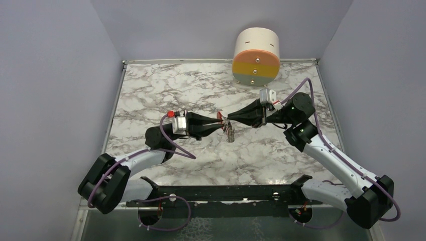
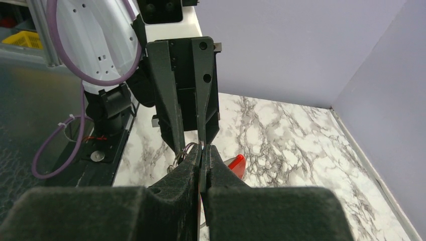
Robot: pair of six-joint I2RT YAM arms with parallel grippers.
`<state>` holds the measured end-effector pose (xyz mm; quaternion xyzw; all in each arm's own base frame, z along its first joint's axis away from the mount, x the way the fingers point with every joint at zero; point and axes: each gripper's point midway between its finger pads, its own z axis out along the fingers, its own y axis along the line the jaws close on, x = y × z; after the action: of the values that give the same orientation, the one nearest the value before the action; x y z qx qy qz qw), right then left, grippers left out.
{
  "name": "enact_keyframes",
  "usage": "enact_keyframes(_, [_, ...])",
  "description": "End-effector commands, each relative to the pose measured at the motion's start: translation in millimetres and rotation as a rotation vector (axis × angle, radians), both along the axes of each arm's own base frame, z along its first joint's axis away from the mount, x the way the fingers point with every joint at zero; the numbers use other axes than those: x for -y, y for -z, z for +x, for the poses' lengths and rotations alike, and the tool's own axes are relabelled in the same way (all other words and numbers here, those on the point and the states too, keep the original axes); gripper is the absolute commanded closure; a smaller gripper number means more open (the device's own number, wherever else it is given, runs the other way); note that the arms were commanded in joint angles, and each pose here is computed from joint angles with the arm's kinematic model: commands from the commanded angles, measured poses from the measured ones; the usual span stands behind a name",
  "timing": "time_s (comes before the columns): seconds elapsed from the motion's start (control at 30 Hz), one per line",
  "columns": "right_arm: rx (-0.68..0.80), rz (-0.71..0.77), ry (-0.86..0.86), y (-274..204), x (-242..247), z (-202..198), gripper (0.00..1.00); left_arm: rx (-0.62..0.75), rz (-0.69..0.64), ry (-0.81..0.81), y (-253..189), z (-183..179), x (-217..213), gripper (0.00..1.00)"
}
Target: Remove the keys from the keyring
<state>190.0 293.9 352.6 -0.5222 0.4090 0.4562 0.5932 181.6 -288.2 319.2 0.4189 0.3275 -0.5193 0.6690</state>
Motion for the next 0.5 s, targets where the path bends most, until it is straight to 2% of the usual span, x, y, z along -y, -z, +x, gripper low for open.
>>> enact_keyframes(0.0, [0.045,0.029,-0.028,-9.7,1.1,-9.8,0.98,0.203,-0.145,-0.019,-39.2,-21.7,-16.3,0.77])
enact_keyframes(0.47, [0.051,0.031,-0.033,-10.3,0.5,-11.5,0.98,0.183,-0.135,-0.007,-37.5,-15.9,-11.0,0.75])
